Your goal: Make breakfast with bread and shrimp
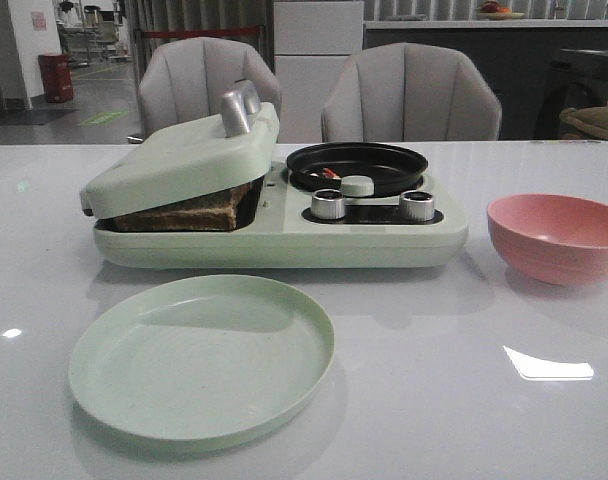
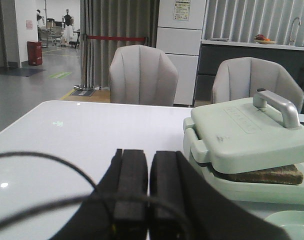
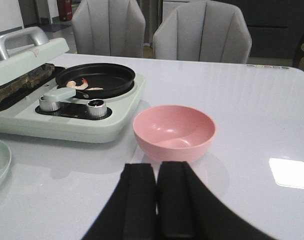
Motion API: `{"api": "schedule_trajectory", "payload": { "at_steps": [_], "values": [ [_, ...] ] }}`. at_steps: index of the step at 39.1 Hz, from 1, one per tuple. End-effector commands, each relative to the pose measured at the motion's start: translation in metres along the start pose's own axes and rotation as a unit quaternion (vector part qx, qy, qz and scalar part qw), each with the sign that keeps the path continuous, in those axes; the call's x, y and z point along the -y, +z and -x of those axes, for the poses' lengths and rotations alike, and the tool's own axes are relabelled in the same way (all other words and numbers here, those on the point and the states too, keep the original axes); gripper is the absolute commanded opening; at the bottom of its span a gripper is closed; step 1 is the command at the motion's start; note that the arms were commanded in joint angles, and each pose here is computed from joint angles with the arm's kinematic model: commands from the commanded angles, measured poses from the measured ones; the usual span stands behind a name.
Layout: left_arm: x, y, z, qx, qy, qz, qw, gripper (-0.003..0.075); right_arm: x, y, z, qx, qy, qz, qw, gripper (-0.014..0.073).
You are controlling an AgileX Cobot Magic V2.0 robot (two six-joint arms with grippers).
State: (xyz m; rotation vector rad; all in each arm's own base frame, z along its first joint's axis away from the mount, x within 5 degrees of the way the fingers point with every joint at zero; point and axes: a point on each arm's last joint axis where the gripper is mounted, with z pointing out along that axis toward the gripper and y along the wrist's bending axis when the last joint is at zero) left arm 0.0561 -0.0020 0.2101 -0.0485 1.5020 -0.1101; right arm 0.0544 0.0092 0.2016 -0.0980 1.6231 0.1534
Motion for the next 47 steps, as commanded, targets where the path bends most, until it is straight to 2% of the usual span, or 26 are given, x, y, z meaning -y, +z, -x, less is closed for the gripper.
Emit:
{"api": "schedule_trajectory", "payload": {
  "at_steps": [1,47],
  "values": [
    [0.0003,-0.001,0.0003,0.035,-0.004,-0.005,0.999,0.0113,0.0011,-0.002,0.0113,0.095,0.01,-0.005,0.995,0.0152],
    [0.0003,-0.001,0.0003,0.035,-0.004,-0.005,0.999,0.0113,0.001,-0.0019,0.0107,0.085,0.022,-0.004,0.996,0.0152]
  ]
}}
